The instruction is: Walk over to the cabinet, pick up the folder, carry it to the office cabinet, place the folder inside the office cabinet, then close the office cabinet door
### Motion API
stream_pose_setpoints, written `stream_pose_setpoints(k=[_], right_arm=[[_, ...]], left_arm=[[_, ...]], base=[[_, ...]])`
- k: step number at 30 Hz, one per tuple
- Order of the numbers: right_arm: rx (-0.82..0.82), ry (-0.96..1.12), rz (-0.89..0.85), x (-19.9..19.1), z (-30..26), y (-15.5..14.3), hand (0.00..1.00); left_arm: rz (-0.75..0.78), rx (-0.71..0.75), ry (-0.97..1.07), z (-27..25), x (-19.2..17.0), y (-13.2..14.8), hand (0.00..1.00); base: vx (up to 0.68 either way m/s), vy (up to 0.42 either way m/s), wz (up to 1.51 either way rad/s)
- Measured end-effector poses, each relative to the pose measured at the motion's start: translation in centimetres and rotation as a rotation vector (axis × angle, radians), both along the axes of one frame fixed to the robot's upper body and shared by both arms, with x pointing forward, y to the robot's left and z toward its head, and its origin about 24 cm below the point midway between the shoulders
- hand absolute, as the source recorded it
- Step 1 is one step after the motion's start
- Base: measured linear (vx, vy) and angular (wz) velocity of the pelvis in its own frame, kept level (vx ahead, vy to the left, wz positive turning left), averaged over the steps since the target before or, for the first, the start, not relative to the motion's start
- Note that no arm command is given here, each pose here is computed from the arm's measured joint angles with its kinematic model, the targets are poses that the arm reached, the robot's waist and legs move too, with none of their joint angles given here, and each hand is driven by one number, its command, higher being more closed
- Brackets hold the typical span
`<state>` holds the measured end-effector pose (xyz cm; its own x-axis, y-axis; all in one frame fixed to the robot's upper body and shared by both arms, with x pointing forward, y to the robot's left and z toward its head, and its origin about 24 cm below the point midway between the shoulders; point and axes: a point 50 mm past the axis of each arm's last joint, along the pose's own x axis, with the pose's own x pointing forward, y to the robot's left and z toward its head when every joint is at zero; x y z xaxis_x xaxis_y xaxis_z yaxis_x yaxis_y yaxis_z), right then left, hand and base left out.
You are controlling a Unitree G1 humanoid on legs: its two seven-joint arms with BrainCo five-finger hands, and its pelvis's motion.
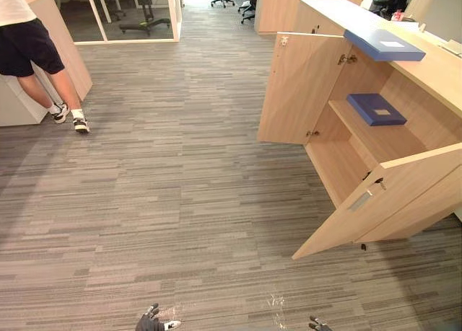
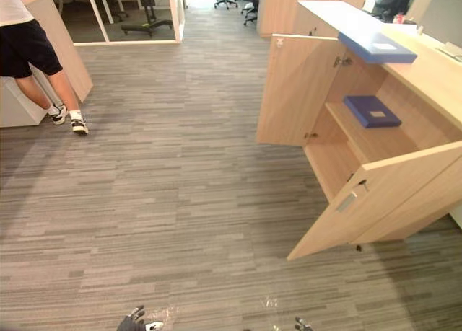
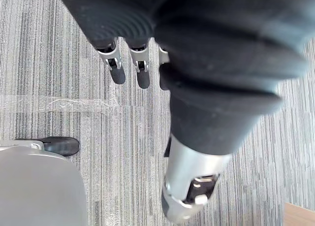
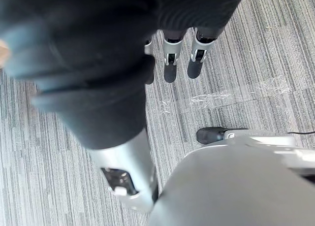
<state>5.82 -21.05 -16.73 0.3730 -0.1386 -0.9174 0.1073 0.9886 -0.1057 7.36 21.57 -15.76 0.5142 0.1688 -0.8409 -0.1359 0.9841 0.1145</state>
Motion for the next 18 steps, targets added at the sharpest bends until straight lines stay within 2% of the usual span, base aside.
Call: stream_pose_setpoints(k=[11,18], right_arm=[[0.008,-0.012,0.006,0.6,0.0,0.3,0.0],[0.01,-0.042,0.01,1.3,0.3,0.2,0.0]], left_arm=[[-0.039,0.021,-0.011,0.2,1.1,0.4,0.0],[-0.004,0.016,-0.077,0.8,2.2,0.4,0.0]], base=[[-0.01,0.0,0.0],[-0.02,0.014,-0.07]])
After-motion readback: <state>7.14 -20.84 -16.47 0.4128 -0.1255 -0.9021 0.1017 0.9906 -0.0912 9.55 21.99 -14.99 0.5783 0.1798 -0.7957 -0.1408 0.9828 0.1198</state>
